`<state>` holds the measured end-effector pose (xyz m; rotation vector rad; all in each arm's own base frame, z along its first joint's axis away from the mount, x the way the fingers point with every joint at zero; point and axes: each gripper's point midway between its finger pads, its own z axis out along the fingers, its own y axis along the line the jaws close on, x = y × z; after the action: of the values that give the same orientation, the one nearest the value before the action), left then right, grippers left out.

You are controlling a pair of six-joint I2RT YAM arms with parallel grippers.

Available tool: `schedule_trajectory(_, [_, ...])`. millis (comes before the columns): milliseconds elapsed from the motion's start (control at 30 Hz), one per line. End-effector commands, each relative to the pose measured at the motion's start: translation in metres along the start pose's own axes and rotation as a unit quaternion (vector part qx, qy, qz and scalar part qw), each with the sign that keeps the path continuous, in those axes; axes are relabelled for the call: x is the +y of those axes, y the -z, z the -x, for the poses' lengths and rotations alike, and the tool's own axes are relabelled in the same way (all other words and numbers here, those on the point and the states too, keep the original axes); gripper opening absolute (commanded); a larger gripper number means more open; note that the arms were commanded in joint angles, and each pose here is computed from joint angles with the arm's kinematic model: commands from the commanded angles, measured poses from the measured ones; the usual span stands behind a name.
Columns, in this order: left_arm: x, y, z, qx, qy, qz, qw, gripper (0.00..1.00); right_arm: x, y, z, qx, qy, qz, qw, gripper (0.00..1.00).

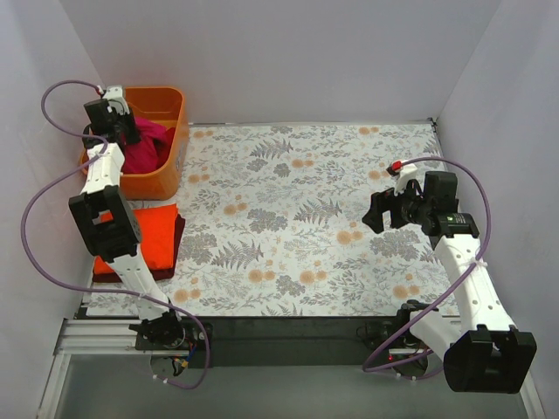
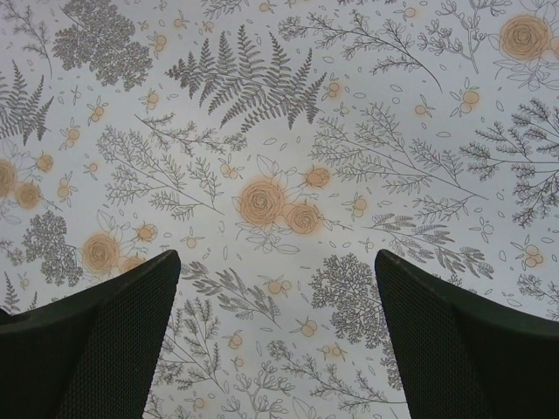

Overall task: Fold and stack the t-shirts
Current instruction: Grab the tshirt from the pile, then move the tshirt to the center of the board

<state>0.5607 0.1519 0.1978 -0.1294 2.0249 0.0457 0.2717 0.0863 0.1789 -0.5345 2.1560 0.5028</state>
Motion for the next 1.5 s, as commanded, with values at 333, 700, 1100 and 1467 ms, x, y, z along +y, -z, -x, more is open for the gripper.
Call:
schedule_trajectory(333, [0.000,0.003,0.049,-0.010,0.019,-0.023,0.999,0.21,0.001,0.000,-0.007,-0.001,0.006,0.002,1.000,0.98])
schedule_trajectory(700, [0.017,0.045,0.134,-0.110,0.037,-0.020,0.993,0.00,0.001,0.001,-0.004,-0.005,0.007,-0.001,1.000,0.98])
schedule_trajectory(1100, [-0.021,0.235,0.347,-0.463,0.017,-0.093,0.881,0.00,0.004,0.004,0.002,-0.014,0.002,0.003,1.000,0.99])
schedule_trajectory(1467, [-0.145,0.370,0.405,-0.609,0.031,-0.271,0.744,0.00,0.008,0.009,0.002,-0.024,0.002,0.003,1.000,0.98])
